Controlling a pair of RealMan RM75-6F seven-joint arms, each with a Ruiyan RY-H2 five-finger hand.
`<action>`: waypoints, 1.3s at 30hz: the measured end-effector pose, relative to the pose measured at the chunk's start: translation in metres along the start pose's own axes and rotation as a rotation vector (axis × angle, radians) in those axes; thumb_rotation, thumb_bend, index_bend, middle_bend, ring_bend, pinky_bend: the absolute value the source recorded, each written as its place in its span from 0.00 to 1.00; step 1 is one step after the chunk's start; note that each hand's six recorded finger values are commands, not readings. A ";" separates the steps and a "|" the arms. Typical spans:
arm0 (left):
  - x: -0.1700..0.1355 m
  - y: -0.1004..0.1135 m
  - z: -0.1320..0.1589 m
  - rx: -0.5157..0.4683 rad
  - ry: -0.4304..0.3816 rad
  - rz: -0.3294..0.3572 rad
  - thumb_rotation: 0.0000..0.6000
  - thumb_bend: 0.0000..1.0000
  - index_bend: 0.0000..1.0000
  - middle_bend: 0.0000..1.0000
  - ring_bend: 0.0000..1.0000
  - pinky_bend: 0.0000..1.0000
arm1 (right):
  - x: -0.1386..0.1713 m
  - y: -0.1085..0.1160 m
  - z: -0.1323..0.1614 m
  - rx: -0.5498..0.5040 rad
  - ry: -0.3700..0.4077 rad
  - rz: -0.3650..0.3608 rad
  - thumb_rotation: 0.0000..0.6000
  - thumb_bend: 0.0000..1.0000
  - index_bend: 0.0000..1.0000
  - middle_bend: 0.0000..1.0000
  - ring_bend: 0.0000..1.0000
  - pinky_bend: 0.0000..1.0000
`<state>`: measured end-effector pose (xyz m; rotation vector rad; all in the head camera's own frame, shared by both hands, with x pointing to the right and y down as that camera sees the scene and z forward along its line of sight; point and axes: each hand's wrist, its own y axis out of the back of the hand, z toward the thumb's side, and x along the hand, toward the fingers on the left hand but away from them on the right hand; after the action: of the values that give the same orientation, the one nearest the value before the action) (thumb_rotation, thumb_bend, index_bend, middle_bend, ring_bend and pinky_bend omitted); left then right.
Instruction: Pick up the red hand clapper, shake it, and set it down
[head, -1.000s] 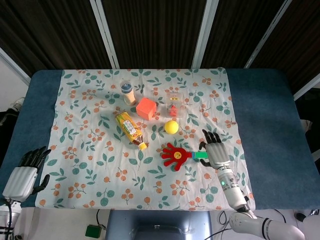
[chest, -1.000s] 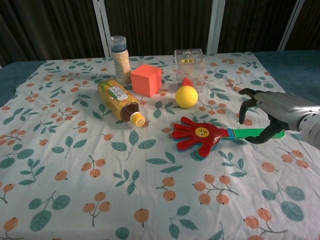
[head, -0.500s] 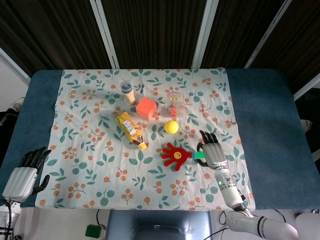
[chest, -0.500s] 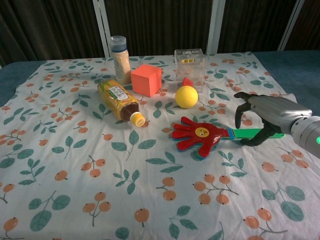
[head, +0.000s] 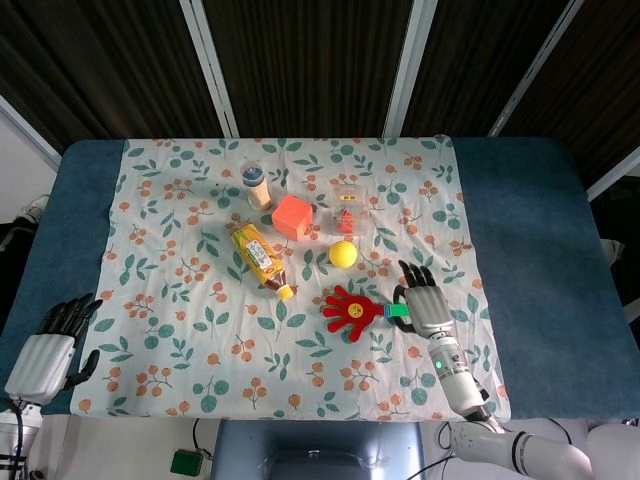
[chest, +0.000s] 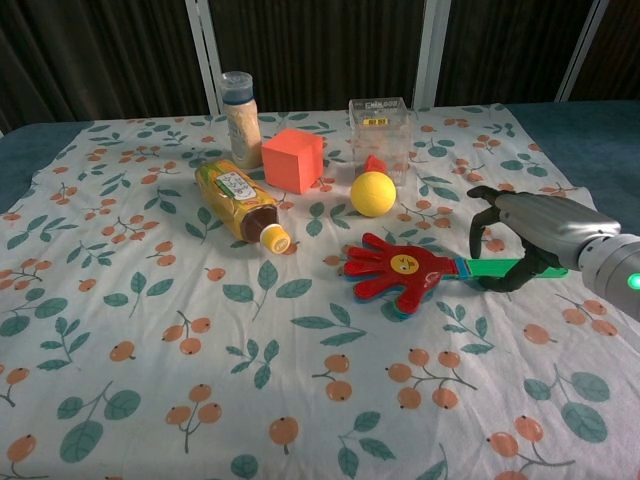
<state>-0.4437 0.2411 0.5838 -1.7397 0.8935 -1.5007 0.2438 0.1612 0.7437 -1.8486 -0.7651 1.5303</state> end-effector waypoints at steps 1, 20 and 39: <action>0.000 0.000 0.000 0.000 0.000 0.000 1.00 0.46 0.00 0.00 0.00 0.08 | 0.000 0.000 0.000 -0.001 0.001 -0.003 1.00 0.37 0.65 0.05 0.00 0.00; -0.002 0.000 0.000 -0.001 -0.003 0.004 1.00 0.46 0.00 0.00 0.00 0.09 | 0.006 0.020 0.010 -0.141 0.080 -0.130 1.00 0.49 0.84 0.55 0.56 0.64; -0.002 0.001 0.000 -0.001 -0.002 0.003 1.00 0.47 0.00 0.00 0.00 0.09 | 0.012 0.038 0.016 -0.654 0.142 -0.199 1.00 0.50 0.90 0.68 0.74 0.85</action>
<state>-0.4439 0.2420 0.5822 -1.7400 0.8954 -1.4964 0.2319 0.1471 0.7045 -2.2144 -1.4557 1.0758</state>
